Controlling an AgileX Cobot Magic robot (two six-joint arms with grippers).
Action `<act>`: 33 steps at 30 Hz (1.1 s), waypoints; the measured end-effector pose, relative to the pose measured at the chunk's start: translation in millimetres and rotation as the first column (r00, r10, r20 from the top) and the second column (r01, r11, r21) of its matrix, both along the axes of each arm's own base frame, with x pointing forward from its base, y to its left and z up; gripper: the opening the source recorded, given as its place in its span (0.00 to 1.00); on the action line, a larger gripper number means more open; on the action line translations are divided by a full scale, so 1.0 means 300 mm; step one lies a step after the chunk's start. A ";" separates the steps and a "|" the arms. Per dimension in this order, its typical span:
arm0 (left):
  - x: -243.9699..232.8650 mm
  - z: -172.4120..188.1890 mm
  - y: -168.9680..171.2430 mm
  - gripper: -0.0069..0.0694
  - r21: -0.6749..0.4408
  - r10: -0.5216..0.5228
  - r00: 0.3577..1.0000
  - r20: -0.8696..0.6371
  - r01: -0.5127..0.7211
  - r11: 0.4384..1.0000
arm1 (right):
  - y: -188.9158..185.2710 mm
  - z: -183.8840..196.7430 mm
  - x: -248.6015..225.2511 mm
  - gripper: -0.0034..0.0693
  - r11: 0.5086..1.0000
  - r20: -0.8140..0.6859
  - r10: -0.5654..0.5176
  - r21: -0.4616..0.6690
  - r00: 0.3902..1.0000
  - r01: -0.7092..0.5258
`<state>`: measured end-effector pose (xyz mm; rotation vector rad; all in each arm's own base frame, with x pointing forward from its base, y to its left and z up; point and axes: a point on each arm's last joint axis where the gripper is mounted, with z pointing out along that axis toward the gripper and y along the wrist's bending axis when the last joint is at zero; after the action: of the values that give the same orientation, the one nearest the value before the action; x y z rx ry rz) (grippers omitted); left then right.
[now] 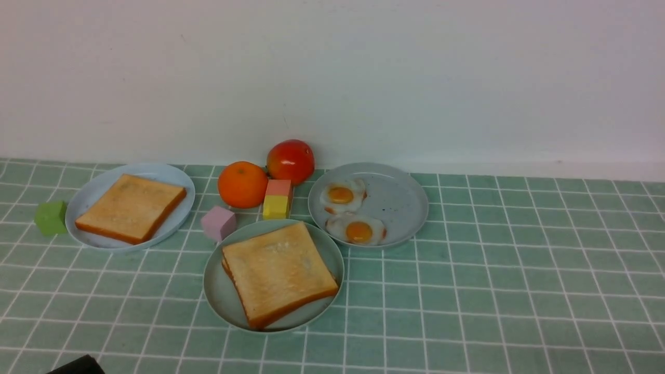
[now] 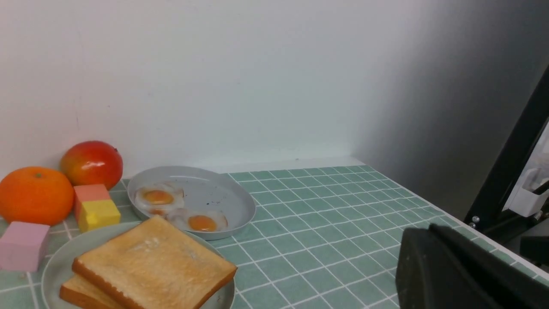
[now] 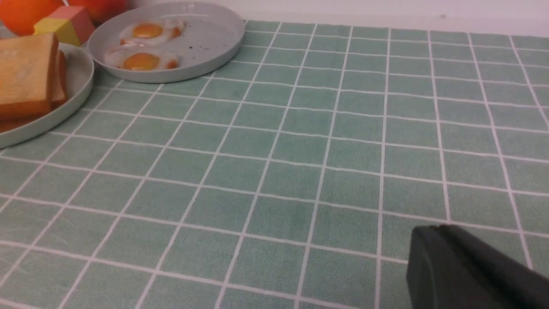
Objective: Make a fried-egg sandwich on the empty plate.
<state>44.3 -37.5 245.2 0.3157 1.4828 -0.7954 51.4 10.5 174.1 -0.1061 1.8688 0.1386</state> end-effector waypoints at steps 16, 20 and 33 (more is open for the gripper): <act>0.000 -0.004 -0.001 0.09 0.009 -0.003 1.000 -0.010 0.003 1.000 | 0.000 0.000 0.000 0.03 1.000 0.003 0.004 -0.012 1.000 -0.004; 0.000 -0.005 -0.001 0.09 0.007 -0.002 1.000 -0.008 0.002 1.000 | 0.000 0.000 0.000 0.03 1.000 0.003 0.004 -0.011 1.000 -0.004; 0.038 -0.156 0.094 0.07 0.086 0.517 0.852 -0.080 -0.511 0.856 | 0.000 0.000 0.000 0.04 1.000 0.003 0.005 -0.011 1.000 -0.005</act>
<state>55.8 -9.4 198.4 -0.0854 1.5896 -0.3345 51.4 10.6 174.2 -0.1184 1.8670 0.1314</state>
